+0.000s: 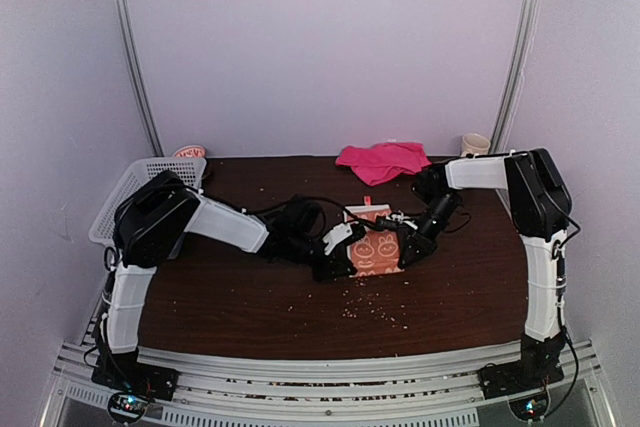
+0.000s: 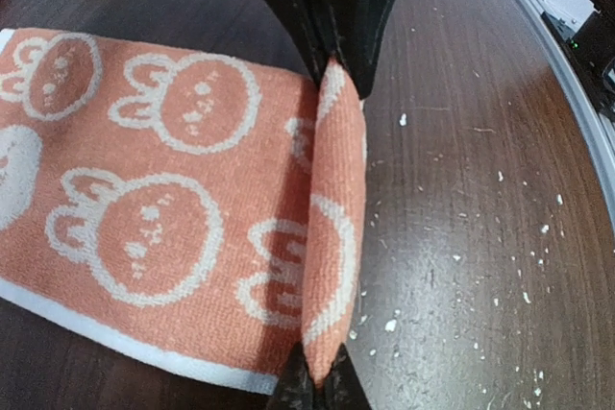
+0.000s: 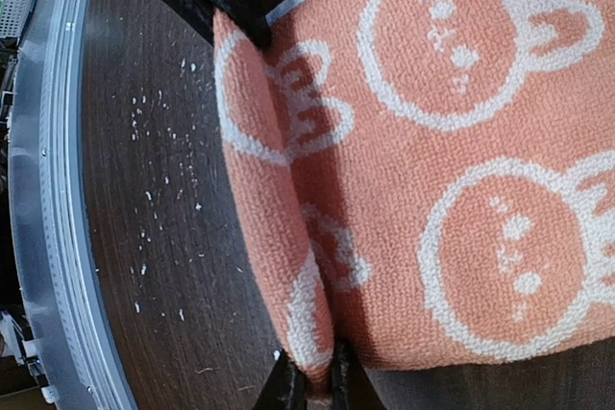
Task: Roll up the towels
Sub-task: Roll the towel at the center of the board.
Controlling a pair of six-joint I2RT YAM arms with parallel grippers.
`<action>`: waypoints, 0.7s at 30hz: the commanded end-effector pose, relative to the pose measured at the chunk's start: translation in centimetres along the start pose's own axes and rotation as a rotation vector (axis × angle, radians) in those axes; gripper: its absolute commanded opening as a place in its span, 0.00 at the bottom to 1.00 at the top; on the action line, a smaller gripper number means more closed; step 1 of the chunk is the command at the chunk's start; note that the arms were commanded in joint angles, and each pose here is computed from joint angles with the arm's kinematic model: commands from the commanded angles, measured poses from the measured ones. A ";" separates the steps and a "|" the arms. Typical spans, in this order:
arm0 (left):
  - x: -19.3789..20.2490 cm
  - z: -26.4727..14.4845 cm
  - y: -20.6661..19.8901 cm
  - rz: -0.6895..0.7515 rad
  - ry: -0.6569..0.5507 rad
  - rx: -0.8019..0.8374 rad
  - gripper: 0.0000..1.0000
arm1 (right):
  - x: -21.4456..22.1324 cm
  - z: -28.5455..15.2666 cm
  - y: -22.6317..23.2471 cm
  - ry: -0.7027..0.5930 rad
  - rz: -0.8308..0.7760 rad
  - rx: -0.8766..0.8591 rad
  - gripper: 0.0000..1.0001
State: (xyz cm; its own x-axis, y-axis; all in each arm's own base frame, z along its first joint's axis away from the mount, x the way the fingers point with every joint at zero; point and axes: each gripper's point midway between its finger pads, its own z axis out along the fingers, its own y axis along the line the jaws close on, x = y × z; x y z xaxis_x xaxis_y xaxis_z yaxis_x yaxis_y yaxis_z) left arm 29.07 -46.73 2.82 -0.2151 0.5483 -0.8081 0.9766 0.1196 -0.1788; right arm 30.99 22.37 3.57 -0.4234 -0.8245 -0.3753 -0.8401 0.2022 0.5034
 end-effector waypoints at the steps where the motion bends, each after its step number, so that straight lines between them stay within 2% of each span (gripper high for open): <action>1: -0.4 -0.1 2.0 -0.101 -0.033 -0.009 0.00 | -0.6 -0.6 -1.3 -0.021 0.021 0.051 0.12; 10: -0.4 0.5 3.1 -0.192 0.008 0.003 0.00 | -0.7 -1.2 -2.7 -0.034 0.043 0.132 0.13; 16: -1.3 -0.3 2.0 -0.191 -0.010 0.040 0.00 | -0.4 -1.2 -0.9 -0.029 0.013 0.039 0.02; 21: -1.6 -0.7 0.4 -0.184 -0.007 0.052 0.00 | -0.1 -1.3 0.6 -0.035 0.016 -0.007 0.01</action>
State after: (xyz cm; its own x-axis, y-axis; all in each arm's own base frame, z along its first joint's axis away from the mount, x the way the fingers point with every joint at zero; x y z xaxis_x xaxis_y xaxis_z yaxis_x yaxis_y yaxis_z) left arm 31.28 -47.03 2.83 -0.3889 0.5188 -0.7613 0.9209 0.1944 -0.3379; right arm 32.08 22.04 3.39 -0.4508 -0.8078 -0.3798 -0.8398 0.2395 0.4873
